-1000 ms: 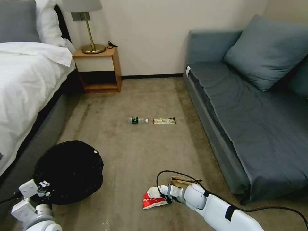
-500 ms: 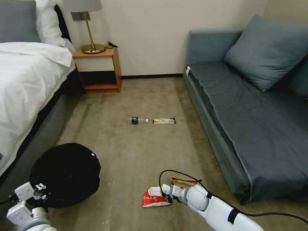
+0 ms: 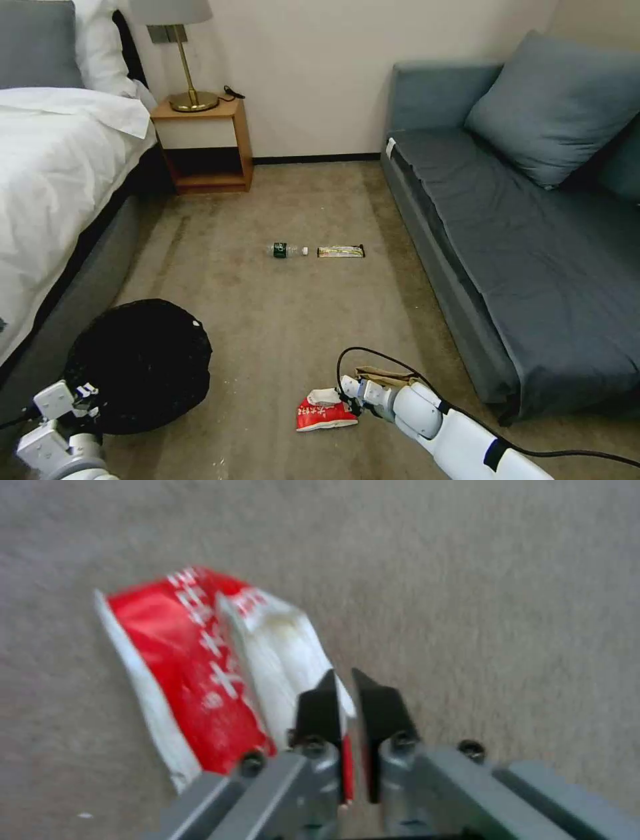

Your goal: Pick up the trash bin, then pick up the garbage on the floor and place it into the trash bin.

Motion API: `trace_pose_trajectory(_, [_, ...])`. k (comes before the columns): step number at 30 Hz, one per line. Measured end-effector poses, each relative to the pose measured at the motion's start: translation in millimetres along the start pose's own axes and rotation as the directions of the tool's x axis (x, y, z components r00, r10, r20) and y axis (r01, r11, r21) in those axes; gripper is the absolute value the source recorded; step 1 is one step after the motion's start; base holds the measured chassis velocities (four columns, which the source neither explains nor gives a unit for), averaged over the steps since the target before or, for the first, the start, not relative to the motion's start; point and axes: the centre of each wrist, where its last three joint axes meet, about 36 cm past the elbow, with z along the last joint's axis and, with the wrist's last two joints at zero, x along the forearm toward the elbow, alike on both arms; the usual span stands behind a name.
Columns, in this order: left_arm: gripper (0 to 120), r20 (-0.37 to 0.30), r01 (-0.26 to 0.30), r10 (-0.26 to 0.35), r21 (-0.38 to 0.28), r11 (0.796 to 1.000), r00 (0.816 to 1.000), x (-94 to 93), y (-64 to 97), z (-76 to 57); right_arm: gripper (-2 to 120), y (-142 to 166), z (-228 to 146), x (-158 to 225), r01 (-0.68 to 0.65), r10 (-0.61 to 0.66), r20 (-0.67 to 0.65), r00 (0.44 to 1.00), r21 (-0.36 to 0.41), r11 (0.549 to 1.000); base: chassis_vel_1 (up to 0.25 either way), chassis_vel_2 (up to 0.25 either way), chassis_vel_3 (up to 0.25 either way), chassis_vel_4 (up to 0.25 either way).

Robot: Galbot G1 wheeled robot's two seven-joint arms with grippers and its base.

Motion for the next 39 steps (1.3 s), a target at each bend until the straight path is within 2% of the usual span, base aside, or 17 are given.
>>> trace_pose_trajectory(1, [4,0.0,0.0,0.0,0.0,1.0,1.0,0.0,0.0,0.0,7,0,0,0,0.0,0.0,0.0,1.0,0.0,1.0,0.0,0.0,0.0,0.0])
trace_pose_trajectory(4, [4,0.002,-0.001,0.001,-0.004,1.0,1.0,-0.3,2.4,-0.7,22,8,-11,12,0.013,-0.014,0.031,0.999,0.03,0.999,0.0,0.0,0.0,0.0])
trace_pose_trajectory(6, [4,0.003,-0.001,0.001,-0.004,1.0,1.0,-0.4,2.5,-0.8,25,9,-12,14,0.017,-0.018,0.032,0.999,0.035,0.999,0.0,0.0,0.0,0.0])
trace_pose_trajectory(7, [4,0.004,-0.002,0.003,-0.006,1.0,1.0,-0.8,2.9,-1.2,33,13,-14,16,0.032,-0.033,0.034,0.999,0.054,0.998,0.0,0.0,0.0,0.0])
trace_pose_trajectory(9, [4,0.004,-0.003,0.003,-0.006,1.0,1.0,-1.0,3.0,-1.3,35,15,-14,16,0.036,-0.038,0.032,0.999,0.062,0.997,0.0,0.0,0.0,0.0])
trace_pose_trajectory(12, [4,0.004,-0.004,0.004,-0.006,1.0,1.0,-2.2,3.1,-1.0,50,19,-12,15,0.052,-0.054,0.024,0.998,0.085,0.995,0.0,0.0,0.0,0.0])
trace_pose_trajectory(13, [4,0.004,-0.005,0.005,-0.004,1.0,1.0,-2.2,2.5,-0.9,55,19,-10,13,0.053,-0.055,0.015,0.998,0.087,0.995,0.0,0.0,0.0,0.0])
trace_pose_trajectory(15, [4,0.003,-0.005,0.005,-0.004,1.0,1.0,-2.1,2.2,-0.9,57,19,-9,12,0.053,-0.054,0.012,0.998,0.089,0.995,0.0,0.0,0.0,0.0])
trace_pose_trajectory(17, [4,0.002,-0.006,0.006,0.0,1.0,1.0,-1.5,1.0,-0.4,70,16,-4,7,0.051,-0.051,-0.002,0.999,0.089,0.995,0.0,0.0,0.0,0.0])
trace_pose_trajectory(19, [4,0.002,-0.007,0.007,0.0,1.0,1.0,-1.2,0.6,-0.5,72,16,-2,5,0.051,-0.051,-0.008,0.999,0.088,0.995,0.0,0.0,0.0,0.0])
trace_pose_trajectory(22, [4,0.001,-0.008,0.008,0.003,1.0,1.0,-0.5,-0.6,-0.8,86,14,4,-2,0.051,-0.049,-0.027,0.998,0.081,0.995,0.0,0.0,0.0,0.0])
trace_pose_trajectory(26, [4,0.001,-0.008,0.008,0.004,1.0,1.0,-0.4,-1.6,-0.9,98,13,11,-7,0.051,-0.048,-0.045,0.998,0.08,0.995,0.0,0.0,0.0,0.0])
trace_pose_trajectory(32, [4,0.001,-0.008,0.008,0.005,1.0,1.0,-0.6,-2.0,-1.1,85,12,14,-11,0.053,-0.049,-0.053,0.997,0.079,0.995,0.0,0.0,0.0,0.0])
trace_pose_trajectory(35, [4,0.0,-0.008,0.008,0.005,1.0,1.0,-0.7,-2.2,-1.2,68,12,12,-14,0.057,-0.052,-0.052,0.997,0.084,0.995,0.0,0.0,0.0,0.0])
trace_pose_trajectory(37, [4,0.0,-0.007,0.007,0.006,1.0,1.0,-0.5,-2.3,-1.1,65,13,12,-14,0.058,-0.054,-0.051,0.997,0.085,0.995,0.0,0.0,0.0,0.0])
trace_pose_trajectory(39, [4,-0.001,-0.007,0.007,0.008,1.0,1.0,0.1,-2.7,-1.1,56,14,10,-16,0.061,-0.056,-0.051,0.997,0.086,0.994,0.0,0.0,0.0,0.0])
